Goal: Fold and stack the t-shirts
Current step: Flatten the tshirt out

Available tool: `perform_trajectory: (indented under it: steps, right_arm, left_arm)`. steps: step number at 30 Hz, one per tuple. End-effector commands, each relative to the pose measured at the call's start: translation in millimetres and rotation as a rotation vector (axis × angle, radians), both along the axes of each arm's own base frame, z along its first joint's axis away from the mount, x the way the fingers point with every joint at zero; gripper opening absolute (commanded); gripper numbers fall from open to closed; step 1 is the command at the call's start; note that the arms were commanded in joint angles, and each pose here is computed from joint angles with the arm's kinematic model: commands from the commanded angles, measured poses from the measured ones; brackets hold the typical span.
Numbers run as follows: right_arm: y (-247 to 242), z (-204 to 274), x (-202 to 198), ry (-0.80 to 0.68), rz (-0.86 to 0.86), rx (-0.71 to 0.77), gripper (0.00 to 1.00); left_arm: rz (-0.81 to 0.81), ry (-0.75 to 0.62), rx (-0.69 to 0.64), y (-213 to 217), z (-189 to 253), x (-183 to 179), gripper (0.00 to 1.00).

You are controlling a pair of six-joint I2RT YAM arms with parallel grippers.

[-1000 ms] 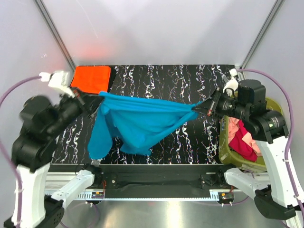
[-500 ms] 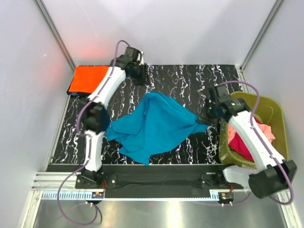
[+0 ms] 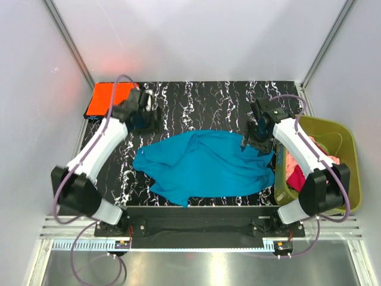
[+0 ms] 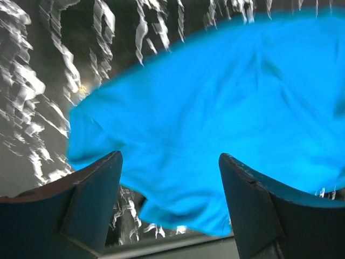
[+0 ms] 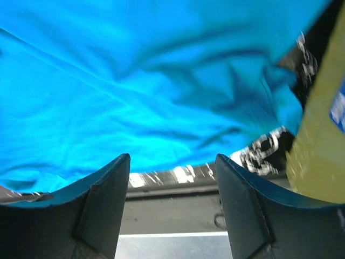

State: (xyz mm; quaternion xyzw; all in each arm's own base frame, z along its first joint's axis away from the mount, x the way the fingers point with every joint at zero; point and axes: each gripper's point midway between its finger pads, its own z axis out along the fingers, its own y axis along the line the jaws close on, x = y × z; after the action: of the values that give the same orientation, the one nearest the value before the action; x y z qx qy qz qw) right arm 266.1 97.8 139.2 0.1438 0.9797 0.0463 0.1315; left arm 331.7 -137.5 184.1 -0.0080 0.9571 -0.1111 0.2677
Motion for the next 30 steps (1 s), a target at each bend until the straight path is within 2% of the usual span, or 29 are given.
perform_trajectory:
  steps: [1,4,8,13,18,21,22,25,26,28,29,30]
  right_arm:
    - [13,14,50,-0.115,0.041,0.022,0.71]
    - [15,16,84,-0.144,0.011,-0.002,0.69]
    - [22,17,118,-0.154,0.002,0.016,0.62]
    - [23,-3,124,-0.097,0.034,0.001,0.61]
    - [16,-23,113,-0.055,0.059,-0.036,0.63]
    - [9,-32,107,-0.038,0.039,-0.039,0.63]
    - [7,-34,107,-0.039,0.033,-0.034,0.63]
    - [-2,-44,104,-0.012,0.014,-0.023,0.62]
    - [-4,-48,102,0.000,0.011,-0.020,0.62]
    - [-11,-54,104,0.009,0.004,-0.020,0.61]
    - [-11,-56,104,0.014,0.008,-0.021,0.60]
    - [-11,-57,105,0.017,0.012,-0.023,0.60]
  left_arm:
    - [-0.072,0.019,0.003,-18,-36,-27,0.76]
    - [-0.095,0.057,0.013,-37,-56,-45,0.75]
    - [-0.060,0.112,0.064,-40,-80,-46,0.74]
    - [-0.035,0.181,0.122,-40,-109,-38,0.72]
    - [-0.064,0.205,0.089,-54,-119,-30,0.72]
    - [-0.080,0.241,0.095,-60,-131,-27,0.67]
    - [-0.082,0.253,0.104,-60,-136,-26,0.61]
    - [-0.084,0.269,0.110,-60,-140,-24,0.51]
    - [-0.087,0.273,0.114,-60,-142,-25,0.41]
    - [-0.091,0.279,0.119,-59,-144,-26,0.29]
    - [-0.092,0.281,0.121,-58,-144,-27,0.14]
    - [-0.089,0.278,0.129,-56,-143,-27,0.08]
